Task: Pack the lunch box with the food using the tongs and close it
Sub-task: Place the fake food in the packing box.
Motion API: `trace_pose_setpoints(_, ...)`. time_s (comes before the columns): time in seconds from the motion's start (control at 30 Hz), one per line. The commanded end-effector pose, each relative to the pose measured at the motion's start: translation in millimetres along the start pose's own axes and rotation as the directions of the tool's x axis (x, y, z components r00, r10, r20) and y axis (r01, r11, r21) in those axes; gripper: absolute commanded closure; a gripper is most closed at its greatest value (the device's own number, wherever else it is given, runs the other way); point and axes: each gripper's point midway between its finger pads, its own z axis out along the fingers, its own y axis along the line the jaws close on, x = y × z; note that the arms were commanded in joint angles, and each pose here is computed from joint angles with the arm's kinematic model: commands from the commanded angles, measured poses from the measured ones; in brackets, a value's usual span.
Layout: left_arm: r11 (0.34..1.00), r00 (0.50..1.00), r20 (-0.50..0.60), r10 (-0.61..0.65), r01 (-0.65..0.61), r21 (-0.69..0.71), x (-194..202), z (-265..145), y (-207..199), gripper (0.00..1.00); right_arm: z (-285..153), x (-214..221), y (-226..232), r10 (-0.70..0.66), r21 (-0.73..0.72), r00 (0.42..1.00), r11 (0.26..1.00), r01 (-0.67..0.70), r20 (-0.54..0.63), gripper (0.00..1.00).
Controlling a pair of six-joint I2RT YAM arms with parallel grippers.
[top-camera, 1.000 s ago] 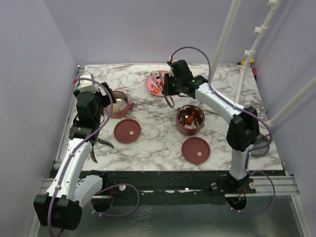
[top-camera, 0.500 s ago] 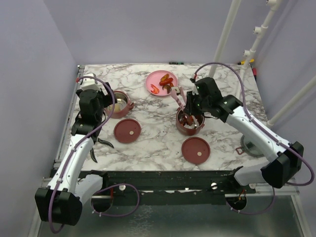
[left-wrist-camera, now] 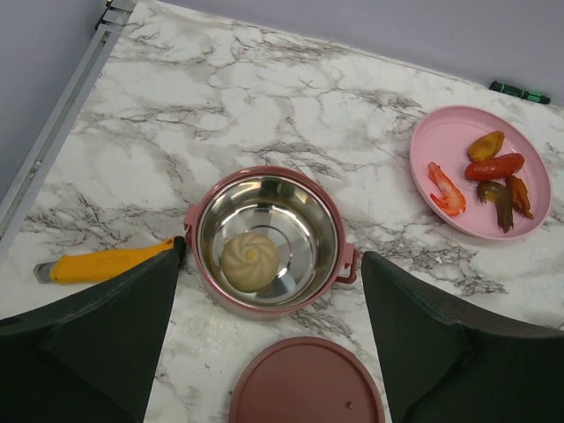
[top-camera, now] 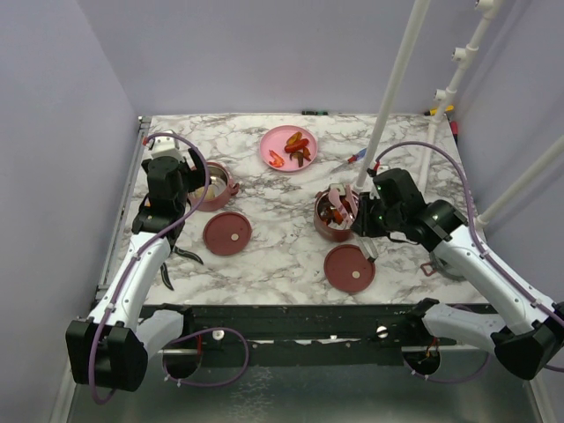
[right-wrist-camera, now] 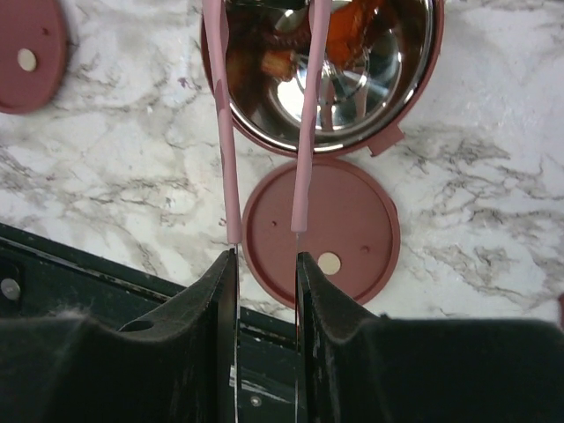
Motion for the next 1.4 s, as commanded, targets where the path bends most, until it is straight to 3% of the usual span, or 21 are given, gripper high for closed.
trace_pose_setpoints(0.0,1.000,1.000,0.017,0.003,-0.003,0.006,-3.5,-1.3,0.3,0.14,1.9,22.3,-10.2,0.026,0.044,0.998,0.999,-0.023,-0.065,0.71)
trace_pose_setpoints(0.1,1.000,1.000,0.015,0.003,-0.004,0.007,-3.1,-1.0,0.2,0.14,5.9,24.6,-10.0,0.034,0.045,0.997,0.998,-0.031,-0.073,0.69)
trace_pose_setpoints(0.4,1.000,1.000,0.025,-0.006,0.006,0.020,-6.8,-4.6,-1.8,0.14,15.5,26.2,-13.1,0.044,0.068,0.996,0.997,-0.039,-0.078,0.52)
trace_pose_setpoints(0.77,1.000,0.999,0.050,-0.009,0.008,0.021,-13.9,-10.5,-1.4,0.14,12.6,11.5,-7.3,0.039,0.054,0.998,0.998,-0.037,-0.042,0.55)
trace_pose_setpoints(1.0,1.000,0.998,0.061,-0.011,0.011,0.007,-16.3,-12.4,1.7,0.14,7.9,-21.2,10.3,0.018,-0.022,0.998,1.000,-0.017,0.061,0.56)
trace_pose_setpoints(1.37,1.000,0.997,0.073,-0.013,0.012,0.009,-19.9,-15.2,1.7,0.14,49.3,-78.2,46.3,-0.073,-0.089,0.993,0.993,0.081,0.090,0.58)
